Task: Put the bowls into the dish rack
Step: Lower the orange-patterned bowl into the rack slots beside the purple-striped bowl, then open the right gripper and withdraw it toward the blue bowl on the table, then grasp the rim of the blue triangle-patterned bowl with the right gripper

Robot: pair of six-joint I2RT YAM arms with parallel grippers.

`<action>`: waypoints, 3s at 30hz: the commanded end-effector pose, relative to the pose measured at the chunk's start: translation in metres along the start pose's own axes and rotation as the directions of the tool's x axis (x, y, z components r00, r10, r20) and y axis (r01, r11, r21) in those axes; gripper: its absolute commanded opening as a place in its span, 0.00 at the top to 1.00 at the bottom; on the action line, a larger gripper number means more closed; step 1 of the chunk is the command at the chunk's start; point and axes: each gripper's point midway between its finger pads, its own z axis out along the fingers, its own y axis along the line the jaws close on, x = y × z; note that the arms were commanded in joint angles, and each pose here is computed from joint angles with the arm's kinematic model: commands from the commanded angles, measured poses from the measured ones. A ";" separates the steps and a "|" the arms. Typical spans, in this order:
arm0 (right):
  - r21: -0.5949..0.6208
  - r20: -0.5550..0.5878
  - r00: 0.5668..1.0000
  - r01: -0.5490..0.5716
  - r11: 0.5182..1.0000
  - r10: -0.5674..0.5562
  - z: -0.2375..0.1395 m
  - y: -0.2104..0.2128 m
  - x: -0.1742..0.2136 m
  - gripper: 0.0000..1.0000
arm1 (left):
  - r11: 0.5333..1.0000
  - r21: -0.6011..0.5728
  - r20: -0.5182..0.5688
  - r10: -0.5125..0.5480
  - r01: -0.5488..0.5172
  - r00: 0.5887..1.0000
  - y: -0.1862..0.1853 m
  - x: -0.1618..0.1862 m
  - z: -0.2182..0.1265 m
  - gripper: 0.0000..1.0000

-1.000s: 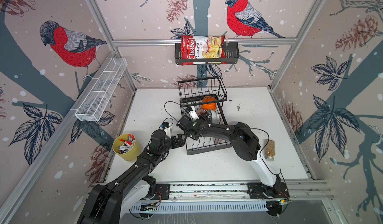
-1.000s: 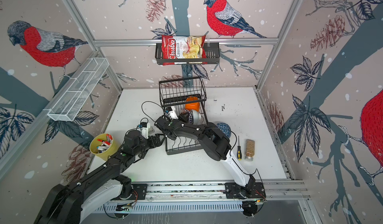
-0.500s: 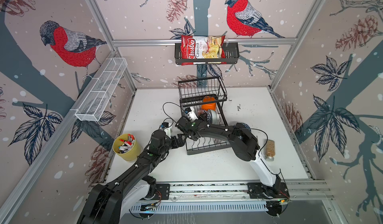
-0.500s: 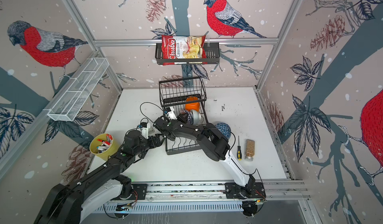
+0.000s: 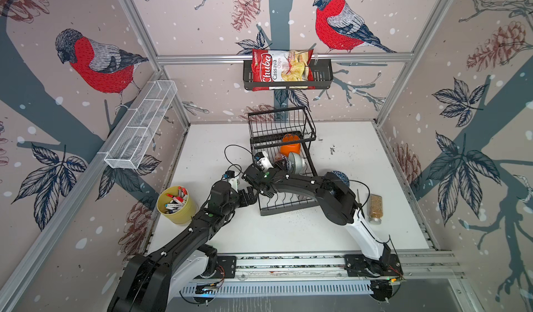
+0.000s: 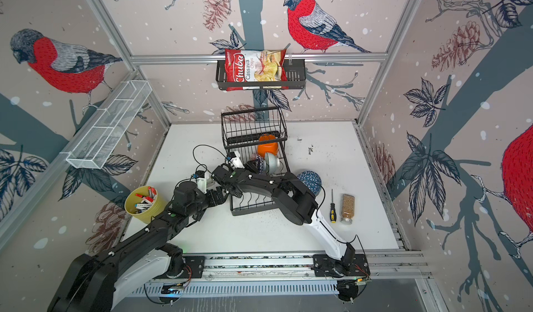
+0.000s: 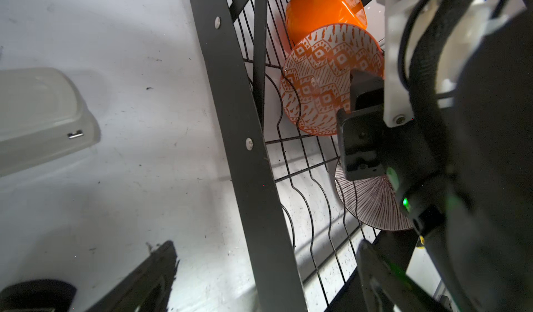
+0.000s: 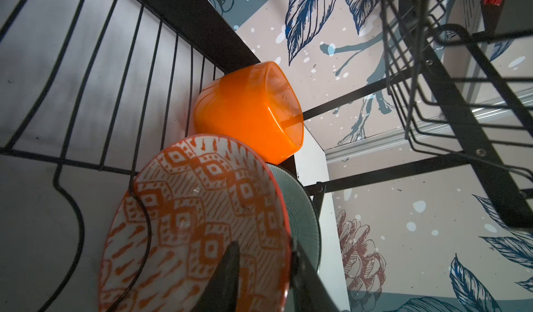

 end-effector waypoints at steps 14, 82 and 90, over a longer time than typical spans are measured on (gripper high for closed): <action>-0.033 -0.002 0.999 -0.032 0.999 0.032 -0.004 -0.004 -0.004 0.38 | 0.999 0.025 0.031 0.032 -0.033 0.999 -0.008 -0.011 0.000 0.04; -0.044 -0.489 0.524 -0.814 0.580 0.698 0.002 -0.192 0.230 0.30 | 0.984 0.180 -0.137 0.012 0.013 0.991 -0.053 0.027 0.034 0.05; -0.018 -0.528 0.508 -0.808 0.589 0.681 0.012 -0.186 0.248 0.37 | 0.978 0.210 -0.158 0.028 0.006 0.987 -0.065 0.029 0.042 0.05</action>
